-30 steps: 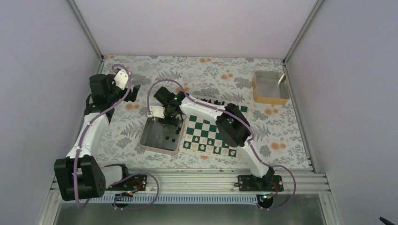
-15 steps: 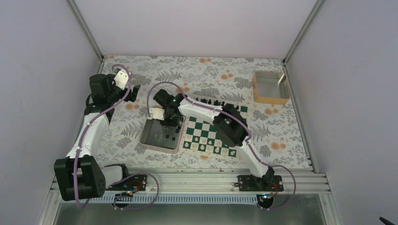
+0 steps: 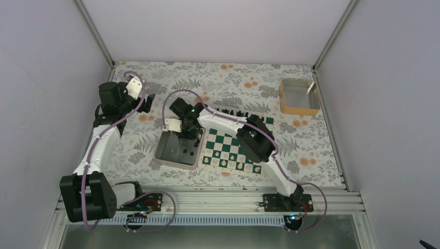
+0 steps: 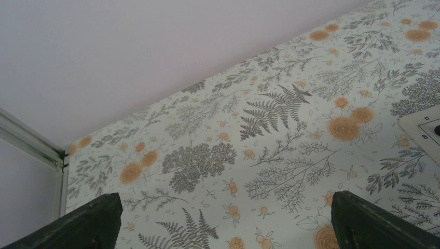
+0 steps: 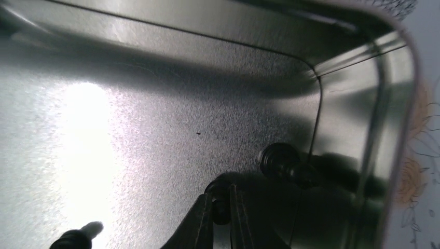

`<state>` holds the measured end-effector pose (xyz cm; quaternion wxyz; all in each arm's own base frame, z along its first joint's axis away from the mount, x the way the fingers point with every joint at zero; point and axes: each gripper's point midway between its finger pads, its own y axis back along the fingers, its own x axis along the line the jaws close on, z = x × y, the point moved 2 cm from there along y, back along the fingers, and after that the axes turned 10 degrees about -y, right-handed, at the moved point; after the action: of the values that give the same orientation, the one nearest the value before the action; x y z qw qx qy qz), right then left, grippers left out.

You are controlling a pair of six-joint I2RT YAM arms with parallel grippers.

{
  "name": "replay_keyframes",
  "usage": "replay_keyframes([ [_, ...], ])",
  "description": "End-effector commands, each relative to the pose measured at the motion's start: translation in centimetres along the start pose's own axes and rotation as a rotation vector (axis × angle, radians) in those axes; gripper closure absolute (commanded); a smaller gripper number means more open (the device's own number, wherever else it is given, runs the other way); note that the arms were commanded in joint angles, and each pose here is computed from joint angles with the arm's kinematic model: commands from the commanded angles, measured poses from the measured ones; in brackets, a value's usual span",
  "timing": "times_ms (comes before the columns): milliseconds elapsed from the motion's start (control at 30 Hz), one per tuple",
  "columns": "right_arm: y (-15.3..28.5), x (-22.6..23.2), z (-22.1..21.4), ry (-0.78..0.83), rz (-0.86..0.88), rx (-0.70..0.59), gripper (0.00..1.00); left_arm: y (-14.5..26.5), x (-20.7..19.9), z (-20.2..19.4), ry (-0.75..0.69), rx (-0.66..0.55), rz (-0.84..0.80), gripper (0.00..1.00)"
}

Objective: Set up the chess pieces on the board
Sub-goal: Pick up the chess piece from the storage box, then place the chess piece on the chessboard.

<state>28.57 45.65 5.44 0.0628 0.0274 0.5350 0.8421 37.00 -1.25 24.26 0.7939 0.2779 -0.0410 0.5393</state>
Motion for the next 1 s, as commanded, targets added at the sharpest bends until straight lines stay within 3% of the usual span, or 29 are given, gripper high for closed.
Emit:
replay_keyframes([
  [0,5.6,-0.1,3.2,0.004,-0.022,-0.125,0.94,0.3,0.1,0.4,-0.007,-0.017,-0.001,0.00],
  [233,11.6,-2.1,0.8,-0.063,-0.114,-0.151,0.94,0.4,0.3,0.4,-0.008,-0.015,0.012,0.00],
  [500,16.8,-6.3,-7.2,-0.267,-0.212,-0.163,0.93,0.2,0.4,0.4,-0.005,-0.014,0.012,0.00],
  [733,17.0,-8.3,-15.2,-0.417,-0.245,-0.123,0.93,0.0,0.4,0.2,-0.002,-0.007,0.010,0.00],
  [967,15.5,-9.8,-19.4,-0.493,-0.244,-0.092,0.93,-0.1,0.4,0.1,-0.001,-0.003,0.011,0.00],
])
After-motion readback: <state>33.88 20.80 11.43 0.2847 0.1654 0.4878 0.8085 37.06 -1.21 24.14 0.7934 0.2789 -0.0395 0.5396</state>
